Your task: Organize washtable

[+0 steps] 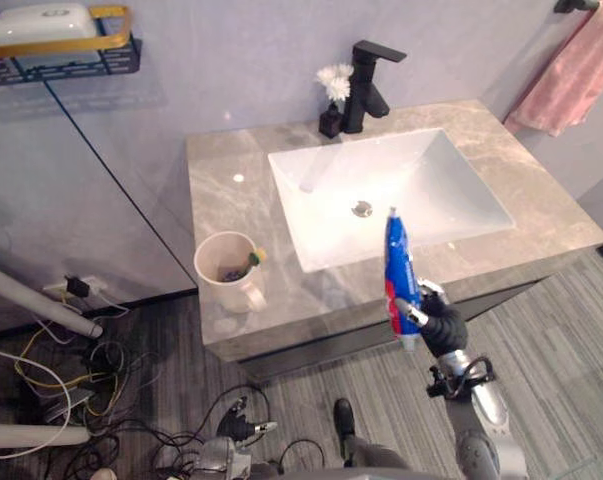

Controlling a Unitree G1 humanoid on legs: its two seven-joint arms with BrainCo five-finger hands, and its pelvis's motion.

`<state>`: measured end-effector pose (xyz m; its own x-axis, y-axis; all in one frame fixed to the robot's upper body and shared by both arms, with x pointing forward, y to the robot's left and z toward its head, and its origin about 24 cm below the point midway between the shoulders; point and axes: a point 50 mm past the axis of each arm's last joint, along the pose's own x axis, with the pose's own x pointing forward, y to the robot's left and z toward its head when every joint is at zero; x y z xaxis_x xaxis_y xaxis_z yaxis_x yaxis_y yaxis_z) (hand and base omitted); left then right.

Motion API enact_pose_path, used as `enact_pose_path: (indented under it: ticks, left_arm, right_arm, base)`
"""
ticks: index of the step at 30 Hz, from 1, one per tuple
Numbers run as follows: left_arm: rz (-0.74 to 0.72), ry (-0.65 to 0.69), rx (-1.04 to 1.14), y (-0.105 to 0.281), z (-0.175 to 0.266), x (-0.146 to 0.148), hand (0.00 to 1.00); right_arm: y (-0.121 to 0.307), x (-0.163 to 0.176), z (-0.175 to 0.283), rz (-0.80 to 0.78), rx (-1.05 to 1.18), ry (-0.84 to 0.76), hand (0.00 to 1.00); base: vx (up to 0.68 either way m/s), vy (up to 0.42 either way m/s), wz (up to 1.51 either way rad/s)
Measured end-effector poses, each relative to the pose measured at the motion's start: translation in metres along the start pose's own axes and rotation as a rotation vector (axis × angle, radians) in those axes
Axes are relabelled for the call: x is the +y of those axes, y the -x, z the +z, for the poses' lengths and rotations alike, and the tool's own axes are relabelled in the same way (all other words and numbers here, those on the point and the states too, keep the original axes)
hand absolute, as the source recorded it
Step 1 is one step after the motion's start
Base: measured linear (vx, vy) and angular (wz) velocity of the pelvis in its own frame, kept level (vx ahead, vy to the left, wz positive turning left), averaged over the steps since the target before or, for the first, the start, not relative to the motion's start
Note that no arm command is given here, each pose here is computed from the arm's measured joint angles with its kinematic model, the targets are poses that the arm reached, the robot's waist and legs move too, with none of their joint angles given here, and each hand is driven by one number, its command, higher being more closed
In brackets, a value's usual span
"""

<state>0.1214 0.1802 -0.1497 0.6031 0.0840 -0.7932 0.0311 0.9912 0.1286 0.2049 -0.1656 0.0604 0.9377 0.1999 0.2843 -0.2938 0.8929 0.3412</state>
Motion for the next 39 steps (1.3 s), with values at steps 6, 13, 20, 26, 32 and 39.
enact_pose_path:
  ticks: [6,13,20,26,32,39]
  left_arm:
    - [-0.006,0.011,-0.008,-0.001,0.002,-0.005,0.0]
    - [-0.021,0.115,-0.213,0.012,0.035,-0.007,0.0]
    - [-0.122,0.375,-0.398,0.042,0.05,0.01,0.0]
    - [-0.008,0.447,-0.15,0.022,0.004,0.01,0.0]
    - [-0.028,0.205,0.006,0.009,-0.012,0.005,0.0]
    - [-0.005,0.215,0.082,0.004,-0.018,0.009,0.0]
  right_arm:
    - [-0.01,0.009,0.01,0.026,-0.073,0.018,1.0]
    - [-0.011,0.016,0.006,0.045,-0.047,0.059,1.0]
    - [-0.016,0.016,0.009,0.074,-0.045,0.15,1.0]
    - [-0.027,0.027,0.01,0.126,-0.068,0.163,1.0]
    - [-0.031,0.037,-0.002,0.168,-0.033,0.123,1.0]
    - [-0.03,0.036,-0.013,0.179,0.024,0.096,1.0]
  base:
    - [0.0,0.0,0.09]
    - [-0.01,-0.003,0.01]
    - [-0.01,-0.007,0.02]
    - [-0.01,0.0,0.0]
    - [-0.02,-0.007,-0.04]
    - [0.0,-0.012,-0.06]
